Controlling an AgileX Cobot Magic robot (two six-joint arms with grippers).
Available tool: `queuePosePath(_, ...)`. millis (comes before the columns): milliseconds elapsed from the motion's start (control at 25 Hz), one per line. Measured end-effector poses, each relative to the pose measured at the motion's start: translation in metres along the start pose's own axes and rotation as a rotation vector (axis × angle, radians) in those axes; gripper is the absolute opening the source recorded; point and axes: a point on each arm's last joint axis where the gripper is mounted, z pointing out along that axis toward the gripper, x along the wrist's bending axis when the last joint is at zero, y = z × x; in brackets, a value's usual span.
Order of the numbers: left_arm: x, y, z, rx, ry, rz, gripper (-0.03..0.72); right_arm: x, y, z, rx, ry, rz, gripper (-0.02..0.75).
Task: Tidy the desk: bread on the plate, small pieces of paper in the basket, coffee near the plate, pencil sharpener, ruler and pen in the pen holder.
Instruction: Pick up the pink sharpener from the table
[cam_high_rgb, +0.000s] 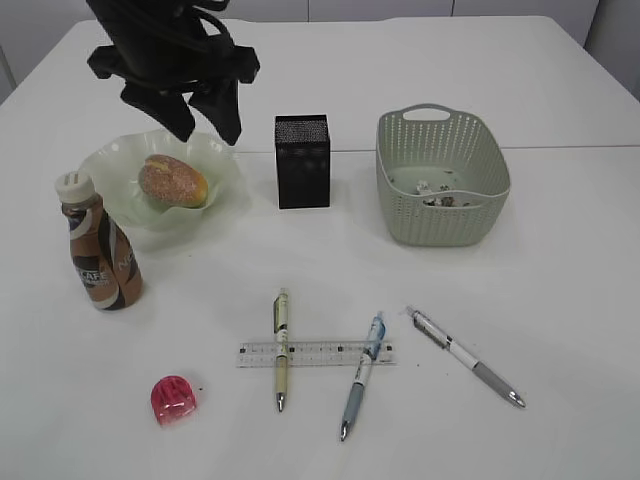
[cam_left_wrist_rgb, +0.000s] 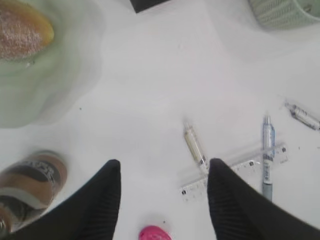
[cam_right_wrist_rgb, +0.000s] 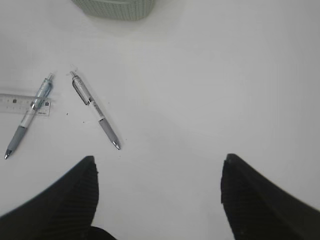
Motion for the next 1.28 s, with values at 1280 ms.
queuePosePath(1280, 0.003, -0.151, 0.028, 0.432, 0.024, 0.406, 0.407, 0.003, -0.002, -0.003, -0.003, 0.043, 0.015, 0.561)
